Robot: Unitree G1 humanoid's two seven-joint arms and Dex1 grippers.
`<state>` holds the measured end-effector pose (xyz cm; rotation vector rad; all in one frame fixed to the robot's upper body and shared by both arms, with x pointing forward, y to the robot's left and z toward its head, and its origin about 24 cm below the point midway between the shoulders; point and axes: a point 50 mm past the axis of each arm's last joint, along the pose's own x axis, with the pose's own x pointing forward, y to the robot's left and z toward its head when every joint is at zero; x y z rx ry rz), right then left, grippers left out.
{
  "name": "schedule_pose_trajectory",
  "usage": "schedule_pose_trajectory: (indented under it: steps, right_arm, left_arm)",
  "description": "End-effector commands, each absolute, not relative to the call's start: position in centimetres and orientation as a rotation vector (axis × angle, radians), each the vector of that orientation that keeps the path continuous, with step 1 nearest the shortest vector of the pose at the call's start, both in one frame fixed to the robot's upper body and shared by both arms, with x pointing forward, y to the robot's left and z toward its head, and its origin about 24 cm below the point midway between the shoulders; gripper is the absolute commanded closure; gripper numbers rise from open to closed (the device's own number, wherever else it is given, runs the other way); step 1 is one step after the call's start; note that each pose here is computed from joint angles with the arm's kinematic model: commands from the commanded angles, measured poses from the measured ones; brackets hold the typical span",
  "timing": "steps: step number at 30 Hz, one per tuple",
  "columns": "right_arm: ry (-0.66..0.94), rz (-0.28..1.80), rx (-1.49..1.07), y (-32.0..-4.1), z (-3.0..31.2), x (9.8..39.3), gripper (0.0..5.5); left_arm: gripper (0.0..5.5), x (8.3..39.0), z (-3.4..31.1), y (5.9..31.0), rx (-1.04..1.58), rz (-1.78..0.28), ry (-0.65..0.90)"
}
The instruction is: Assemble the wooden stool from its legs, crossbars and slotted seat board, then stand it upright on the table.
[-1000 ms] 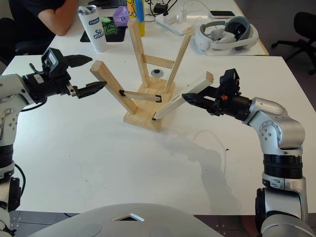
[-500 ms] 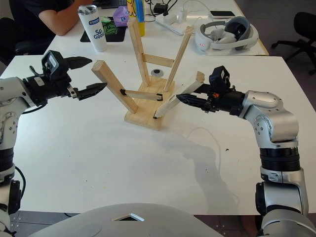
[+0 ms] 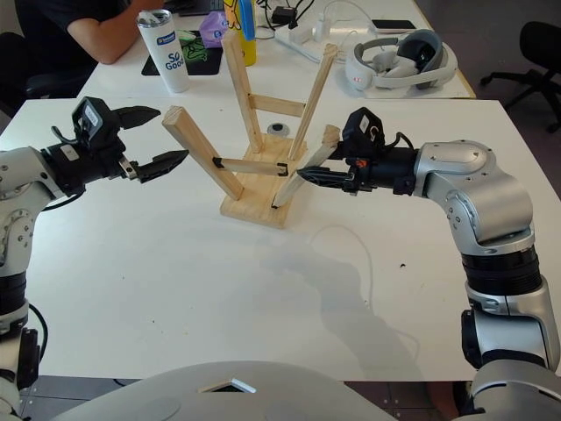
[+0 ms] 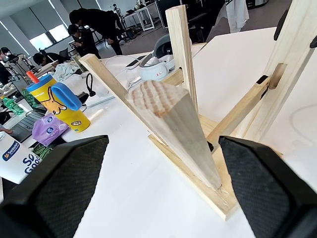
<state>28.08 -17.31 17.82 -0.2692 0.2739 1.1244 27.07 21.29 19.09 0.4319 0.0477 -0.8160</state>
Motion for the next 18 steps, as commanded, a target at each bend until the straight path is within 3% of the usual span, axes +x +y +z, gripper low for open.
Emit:
schedule_pose_trajectory:
  steps: [1, 18]
  right_arm:
    - [0.468, 1.059, -0.249, -18.1, 14.8, 28.3, 3.39]
    - [0.442, 1.174, -0.307, -15.5, 18.9, 30.4, 3.42]
  left_arm:
    - [1.36, 26.8, 18.9, 21.4, 0.421, -0.802, 0.051]
    - [1.36, 26.6, 17.6, 21.3, 0.379, -0.756, 0.051]
